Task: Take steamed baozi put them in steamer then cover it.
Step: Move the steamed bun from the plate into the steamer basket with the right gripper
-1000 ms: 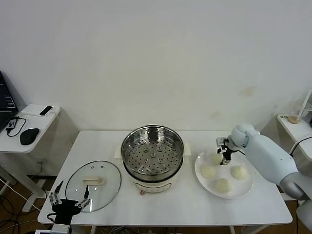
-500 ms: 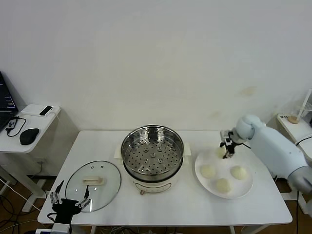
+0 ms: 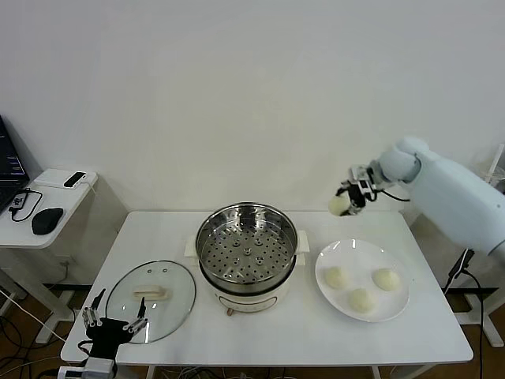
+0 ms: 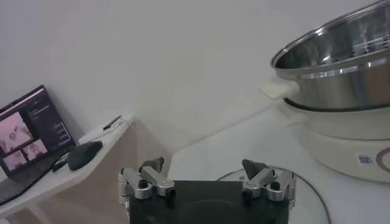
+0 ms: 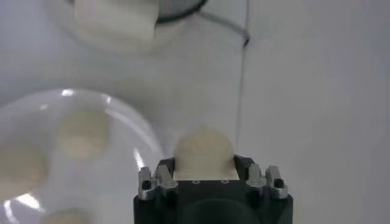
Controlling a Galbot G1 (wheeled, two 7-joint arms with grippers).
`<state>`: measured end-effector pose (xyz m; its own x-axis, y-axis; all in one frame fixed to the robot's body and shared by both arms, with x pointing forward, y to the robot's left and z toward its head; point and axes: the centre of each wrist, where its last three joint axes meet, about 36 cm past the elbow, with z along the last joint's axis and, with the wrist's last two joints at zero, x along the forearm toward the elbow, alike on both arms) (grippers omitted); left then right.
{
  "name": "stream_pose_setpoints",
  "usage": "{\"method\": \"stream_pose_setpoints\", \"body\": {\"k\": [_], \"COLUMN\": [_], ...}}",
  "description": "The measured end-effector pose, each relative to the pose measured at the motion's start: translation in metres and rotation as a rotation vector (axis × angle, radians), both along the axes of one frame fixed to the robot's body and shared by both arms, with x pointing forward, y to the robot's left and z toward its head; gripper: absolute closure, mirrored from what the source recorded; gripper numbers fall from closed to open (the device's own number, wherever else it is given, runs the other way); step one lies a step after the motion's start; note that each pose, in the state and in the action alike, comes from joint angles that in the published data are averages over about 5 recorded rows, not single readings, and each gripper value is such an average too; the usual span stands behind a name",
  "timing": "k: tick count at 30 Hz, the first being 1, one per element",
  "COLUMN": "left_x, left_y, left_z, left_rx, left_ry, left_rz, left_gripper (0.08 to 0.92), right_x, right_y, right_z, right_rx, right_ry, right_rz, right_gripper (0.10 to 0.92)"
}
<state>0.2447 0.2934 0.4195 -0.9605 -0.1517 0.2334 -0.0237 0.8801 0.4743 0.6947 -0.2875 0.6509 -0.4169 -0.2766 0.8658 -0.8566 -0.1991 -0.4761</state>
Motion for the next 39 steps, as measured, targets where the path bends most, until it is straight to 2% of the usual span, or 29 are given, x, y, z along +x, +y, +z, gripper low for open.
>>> {"method": "stream_pose_setpoints", "body": {"k": [9, 21, 30, 39], "left_x": [-0.002, -0.008, -0.011, -0.011], "left_y": [0.007, 0.011, 0.012, 0.010], "left_z": [0.000, 0.006, 0.007, 0.011], "left_rx": [0.007, 0.013, 0.014, 0.011], "left_ry": [0.006, -0.003, -0.004, -0.014], "left_rz": [0.017, 0.041, 0.052, 0.050], "left_gripper": [0.177, 0.177, 0.177, 0.177], "right_x": [-0.003, -0.009, -0.010, -0.005], "right_y": [0.082, 0.179, 0.219, 0.232], "right_z": [0.018, -0.013, -0.043, -0.065], "right_rx": [0.017, -0.086, -0.169, -0.237], "right_ry": [-0.048, -0.044, -0.072, -0.103], "right_rz": [0.224, 0.541, 0.744, 0.866], "right_gripper": [0.406, 0.411, 0.409, 0.403]}}
